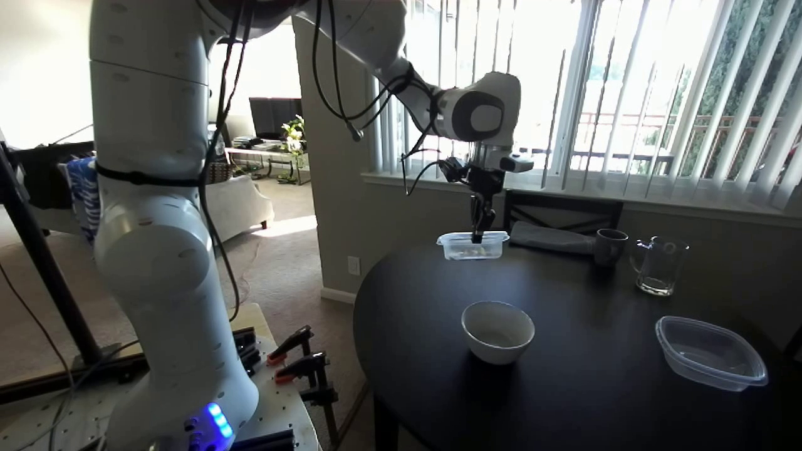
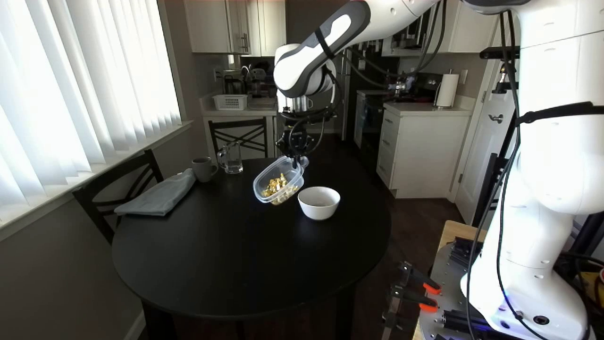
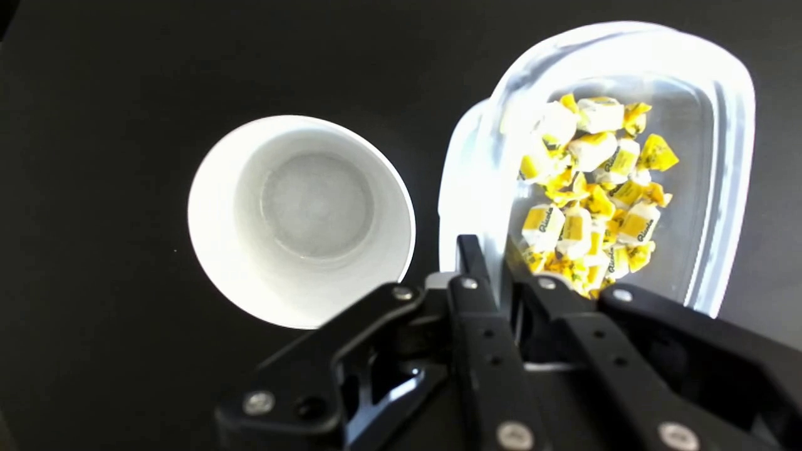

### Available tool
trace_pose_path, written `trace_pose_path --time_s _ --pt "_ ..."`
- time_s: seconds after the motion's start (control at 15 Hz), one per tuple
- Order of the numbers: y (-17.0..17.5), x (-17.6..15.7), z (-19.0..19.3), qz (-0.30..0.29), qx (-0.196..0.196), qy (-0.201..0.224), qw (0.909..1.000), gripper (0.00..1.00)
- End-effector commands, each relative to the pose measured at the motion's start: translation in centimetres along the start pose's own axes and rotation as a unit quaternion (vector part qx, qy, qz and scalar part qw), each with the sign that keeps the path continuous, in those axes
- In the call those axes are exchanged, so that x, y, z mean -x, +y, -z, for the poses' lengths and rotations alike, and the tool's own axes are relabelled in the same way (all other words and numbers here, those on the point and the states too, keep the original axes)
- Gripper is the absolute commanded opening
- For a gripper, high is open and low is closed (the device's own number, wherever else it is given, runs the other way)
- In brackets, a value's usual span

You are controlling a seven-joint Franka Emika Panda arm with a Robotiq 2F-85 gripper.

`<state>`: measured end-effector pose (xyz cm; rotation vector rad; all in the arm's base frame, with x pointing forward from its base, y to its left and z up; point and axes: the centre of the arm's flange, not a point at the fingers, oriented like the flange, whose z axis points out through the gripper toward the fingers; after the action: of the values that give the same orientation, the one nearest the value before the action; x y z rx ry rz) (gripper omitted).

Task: Pour the contents of the lunchbox into the white bowl

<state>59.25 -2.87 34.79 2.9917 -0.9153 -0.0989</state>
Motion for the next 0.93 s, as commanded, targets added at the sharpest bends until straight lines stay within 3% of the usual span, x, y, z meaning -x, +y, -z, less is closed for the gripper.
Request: trace_pose_path --time_s 0.0,0.4,0.87 --pt "3.2 0.8 2.1 -0.037 0.010 0.016 0.9991 0.04" --pt "6.3 0.6 5.2 -0.086 0.092 0.060 0.9901 0.04" --pt "6.7 2.1 4.7 -0.115 0.249 0.063 0.9596 0.04"
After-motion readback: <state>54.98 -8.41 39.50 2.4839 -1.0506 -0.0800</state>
